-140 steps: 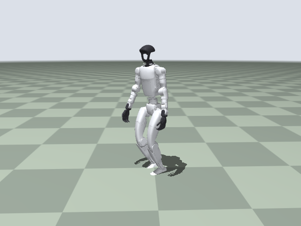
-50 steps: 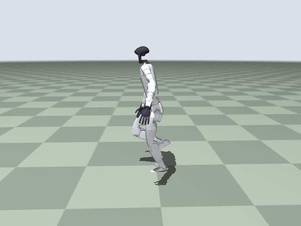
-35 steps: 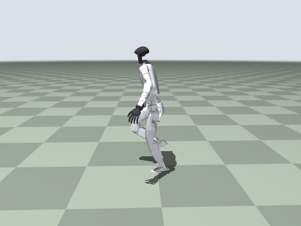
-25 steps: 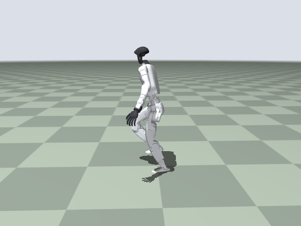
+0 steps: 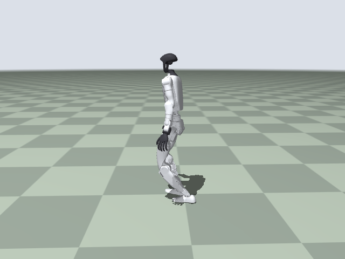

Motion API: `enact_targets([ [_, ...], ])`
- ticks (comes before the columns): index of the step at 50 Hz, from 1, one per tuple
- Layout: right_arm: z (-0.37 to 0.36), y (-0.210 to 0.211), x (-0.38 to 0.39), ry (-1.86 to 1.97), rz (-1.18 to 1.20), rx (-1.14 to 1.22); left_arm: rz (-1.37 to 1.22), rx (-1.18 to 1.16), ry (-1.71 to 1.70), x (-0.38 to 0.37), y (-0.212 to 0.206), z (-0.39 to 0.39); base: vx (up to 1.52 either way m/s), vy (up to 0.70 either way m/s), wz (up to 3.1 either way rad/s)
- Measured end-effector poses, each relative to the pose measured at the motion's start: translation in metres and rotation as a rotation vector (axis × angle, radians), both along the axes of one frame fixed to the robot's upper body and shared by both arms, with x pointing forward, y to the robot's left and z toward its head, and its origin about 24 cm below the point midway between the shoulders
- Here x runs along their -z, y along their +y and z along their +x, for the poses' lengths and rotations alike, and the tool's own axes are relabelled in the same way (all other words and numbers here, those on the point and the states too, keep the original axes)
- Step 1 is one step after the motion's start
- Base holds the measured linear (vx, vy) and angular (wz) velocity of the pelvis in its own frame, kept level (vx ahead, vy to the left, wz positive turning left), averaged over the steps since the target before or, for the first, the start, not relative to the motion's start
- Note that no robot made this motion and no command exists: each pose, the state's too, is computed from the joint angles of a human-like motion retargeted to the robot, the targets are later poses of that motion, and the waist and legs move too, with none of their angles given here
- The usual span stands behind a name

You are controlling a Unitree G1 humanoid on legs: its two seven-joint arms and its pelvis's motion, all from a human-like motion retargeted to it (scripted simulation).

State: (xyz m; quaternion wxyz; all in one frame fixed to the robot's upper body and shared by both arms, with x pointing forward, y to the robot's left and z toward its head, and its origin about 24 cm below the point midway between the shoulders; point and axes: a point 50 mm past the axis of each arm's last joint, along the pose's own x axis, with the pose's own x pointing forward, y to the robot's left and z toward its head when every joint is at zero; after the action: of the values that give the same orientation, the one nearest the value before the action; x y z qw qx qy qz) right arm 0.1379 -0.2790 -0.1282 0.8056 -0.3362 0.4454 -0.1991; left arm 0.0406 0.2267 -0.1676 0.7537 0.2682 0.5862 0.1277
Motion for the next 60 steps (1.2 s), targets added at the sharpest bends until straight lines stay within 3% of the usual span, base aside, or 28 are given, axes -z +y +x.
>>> enact_targets([
  [20, -0.028, 0.004, 0.011, 0.096, -0.027, 0.049, 0.133, -0.124, -0.021, -0.009, 0.024, -0.036, 0.16, 0.01, -0.47],
  [33, 0.02, 0.005, -0.008, -0.072, -0.05, -0.017, 0.191, -0.124, -0.335, -0.035, 0.055, 0.026, 0.13, 0.12, -0.35],
  [45, 0.043, 0.015, -0.015, -0.104, -0.051, -0.085, 0.072, -0.037, -0.411, -0.036, 0.039, 0.068, 0.08, 0.11, -0.42],
  [60, 0.042, -0.011, -0.024, -0.127, -0.087, 0.025, -0.088, 0.072, -0.332, -0.024, 0.008, 0.071, 0.02, 0.12, -0.09],
])
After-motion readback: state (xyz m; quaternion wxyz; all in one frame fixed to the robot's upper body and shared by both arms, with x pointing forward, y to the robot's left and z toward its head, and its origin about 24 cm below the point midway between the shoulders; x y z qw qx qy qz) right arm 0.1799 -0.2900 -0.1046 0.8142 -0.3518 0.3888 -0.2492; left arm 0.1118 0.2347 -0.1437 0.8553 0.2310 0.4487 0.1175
